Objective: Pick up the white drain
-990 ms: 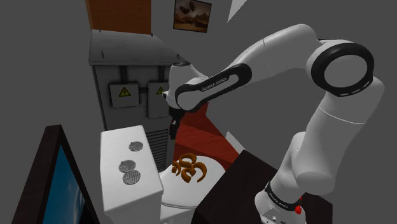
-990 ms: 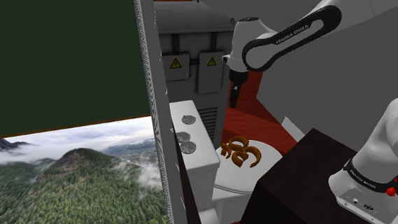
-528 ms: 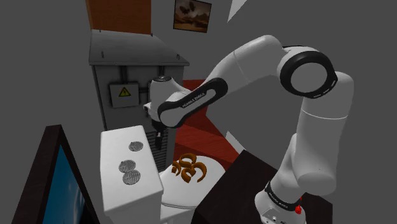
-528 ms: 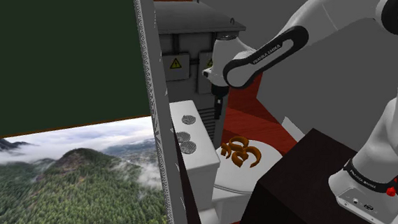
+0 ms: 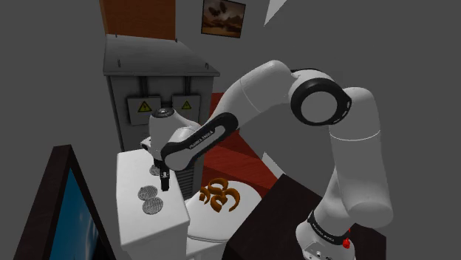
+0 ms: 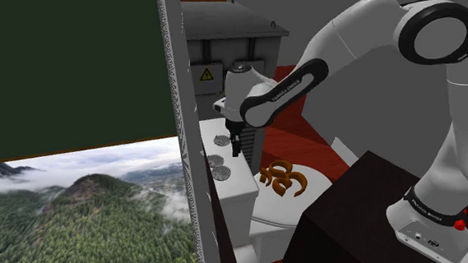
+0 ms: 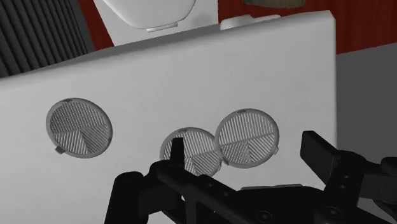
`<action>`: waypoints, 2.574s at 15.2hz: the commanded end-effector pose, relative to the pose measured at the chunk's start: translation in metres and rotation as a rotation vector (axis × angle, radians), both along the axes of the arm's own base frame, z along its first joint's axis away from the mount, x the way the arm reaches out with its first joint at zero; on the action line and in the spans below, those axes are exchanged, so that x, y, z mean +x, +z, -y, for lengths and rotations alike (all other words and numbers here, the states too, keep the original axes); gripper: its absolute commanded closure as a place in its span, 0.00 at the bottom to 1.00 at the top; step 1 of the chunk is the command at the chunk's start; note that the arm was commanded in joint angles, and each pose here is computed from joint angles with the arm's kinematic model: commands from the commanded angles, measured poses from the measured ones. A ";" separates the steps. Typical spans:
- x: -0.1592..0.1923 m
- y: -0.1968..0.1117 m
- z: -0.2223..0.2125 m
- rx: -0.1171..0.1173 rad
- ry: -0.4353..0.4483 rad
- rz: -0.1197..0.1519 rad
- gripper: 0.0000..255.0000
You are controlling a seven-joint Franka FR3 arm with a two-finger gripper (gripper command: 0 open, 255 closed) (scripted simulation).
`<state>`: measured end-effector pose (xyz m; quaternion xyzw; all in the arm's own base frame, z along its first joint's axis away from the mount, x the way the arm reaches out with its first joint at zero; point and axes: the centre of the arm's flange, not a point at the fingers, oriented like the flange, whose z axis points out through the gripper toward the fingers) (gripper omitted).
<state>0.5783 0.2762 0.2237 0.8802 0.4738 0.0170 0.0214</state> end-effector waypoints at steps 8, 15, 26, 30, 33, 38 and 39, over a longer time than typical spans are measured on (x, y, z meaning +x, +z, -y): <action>0.012 -0.065 -0.084 -0.009 0.225 0.026 0.00; 0.012 -0.105 -0.084 -0.009 0.225 0.026 0.00; 0.011 -0.104 -0.083 -0.009 0.225 0.026 1.00; 0.012 -0.090 -0.084 -0.009 0.225 0.026 1.00; 0.012 -0.074 -0.084 -0.009 0.225 0.026 1.00; 0.012 -0.047 -0.084 -0.009 0.225 0.026 1.00; 0.012 -0.042 -0.084 -0.009 0.225 0.026 1.00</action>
